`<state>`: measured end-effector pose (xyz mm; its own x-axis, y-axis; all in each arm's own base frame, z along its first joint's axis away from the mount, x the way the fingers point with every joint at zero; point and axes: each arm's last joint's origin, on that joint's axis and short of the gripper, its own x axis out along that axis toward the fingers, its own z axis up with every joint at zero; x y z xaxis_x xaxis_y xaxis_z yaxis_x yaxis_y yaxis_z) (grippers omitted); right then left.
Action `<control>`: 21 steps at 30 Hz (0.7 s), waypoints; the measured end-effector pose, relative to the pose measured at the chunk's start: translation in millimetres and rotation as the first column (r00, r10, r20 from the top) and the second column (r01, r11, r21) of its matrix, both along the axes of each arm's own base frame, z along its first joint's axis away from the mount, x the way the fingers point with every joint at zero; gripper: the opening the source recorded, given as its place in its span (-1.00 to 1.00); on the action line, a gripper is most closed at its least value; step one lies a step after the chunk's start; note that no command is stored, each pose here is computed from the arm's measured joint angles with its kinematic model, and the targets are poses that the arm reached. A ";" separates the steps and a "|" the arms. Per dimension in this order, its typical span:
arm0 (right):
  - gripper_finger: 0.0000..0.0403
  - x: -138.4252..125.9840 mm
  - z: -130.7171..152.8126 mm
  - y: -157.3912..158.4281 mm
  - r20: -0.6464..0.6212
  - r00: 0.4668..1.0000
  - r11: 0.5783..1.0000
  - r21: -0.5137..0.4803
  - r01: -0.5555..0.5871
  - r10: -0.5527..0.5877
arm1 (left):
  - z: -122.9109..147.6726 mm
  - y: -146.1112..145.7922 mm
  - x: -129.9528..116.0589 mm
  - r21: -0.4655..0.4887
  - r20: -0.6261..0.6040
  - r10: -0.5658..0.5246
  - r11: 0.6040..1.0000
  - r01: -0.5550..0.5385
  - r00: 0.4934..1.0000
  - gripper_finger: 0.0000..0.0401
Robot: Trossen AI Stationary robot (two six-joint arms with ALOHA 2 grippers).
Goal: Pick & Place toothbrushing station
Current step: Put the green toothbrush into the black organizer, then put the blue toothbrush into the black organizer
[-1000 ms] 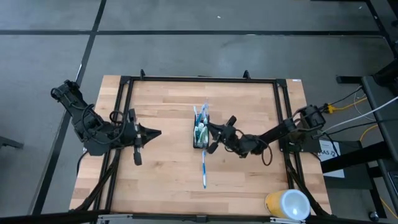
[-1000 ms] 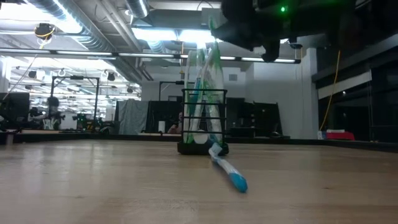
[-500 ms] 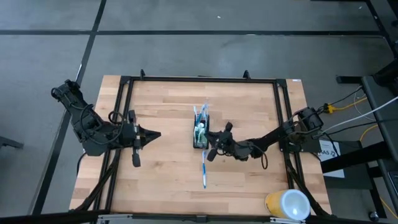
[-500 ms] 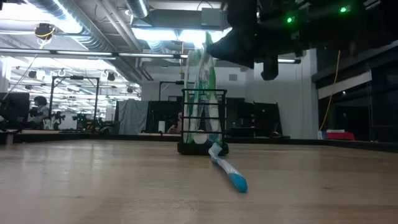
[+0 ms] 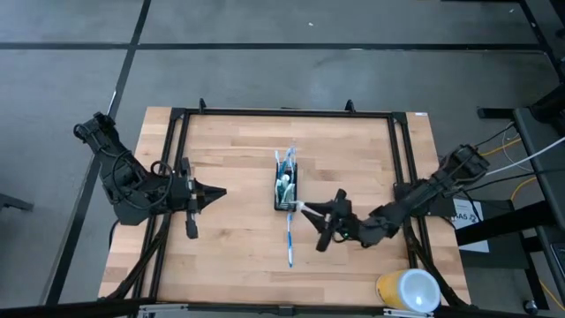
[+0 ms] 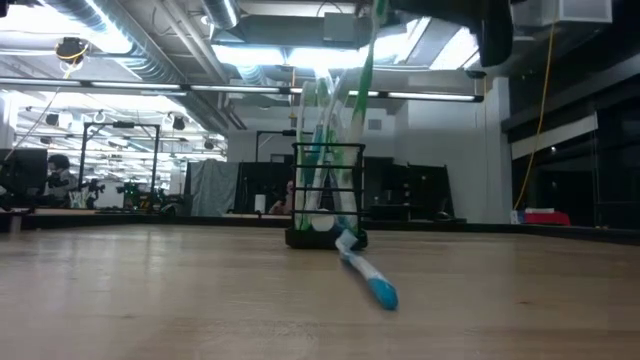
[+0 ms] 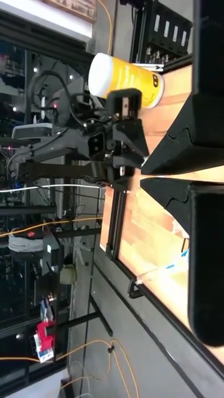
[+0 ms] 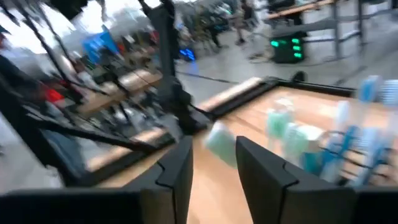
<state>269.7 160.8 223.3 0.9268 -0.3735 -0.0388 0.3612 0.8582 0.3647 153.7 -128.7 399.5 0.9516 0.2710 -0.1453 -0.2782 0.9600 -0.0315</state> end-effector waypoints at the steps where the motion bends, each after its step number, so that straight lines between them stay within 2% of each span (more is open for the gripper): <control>1: -0.40 0.1 -0.1 -1.9 -0.031 0.999 1.000 -0.018 0.014 -0.015 | 0.0 0.0 0.0 0.000 0.000 0.000 1.000 0.000 1.000 -0.92; 4: -0.45 7.7 -2.3 -14.9 -0.075 0.996 0.998 -0.048 0.040 -0.043 | 0.0 0.0 0.0 0.000 0.000 0.001 1.000 -0.001 1.000 -0.92; 8: -0.50 20.8 -6.4 -34.8 -0.100 0.995 0.999 -0.039 0.024 -0.027 | 0.1 0.3 -0.1 -0.012 0.007 0.013 1.000 -0.013 1.000 -0.92; 14: -0.52 25.4 -6.3 -43.2 -0.096 0.995 1.000 -0.017 0.011 -0.013 | -2.4 -3.3 3.3 -0.011 0.005 0.026 1.000 -0.026 1.000 -0.92; 16: -0.52 24.8 -7.5 -40.1 -0.092 0.995 0.999 0.032 -0.031 0.034 | -3.1 -4.1 4.1 -0.010 0.003 0.026 1.000 -0.026 1.000 -0.92; 18: -0.52 21.7 -8.7 -29.8 -0.078 0.986 0.982 0.128 -0.140 0.150 | -3.7 -4.3 4.3 -0.018 0.003 0.028 0.999 -0.028 1.000 -0.92; 21: -0.52 12.2 -10.4 -5.9 -0.059 0.940 0.894 0.334 -0.298 0.335 | -3.6 -4.0 4.1 -0.019 0.005 0.035 0.999 -0.035 0.999 -0.92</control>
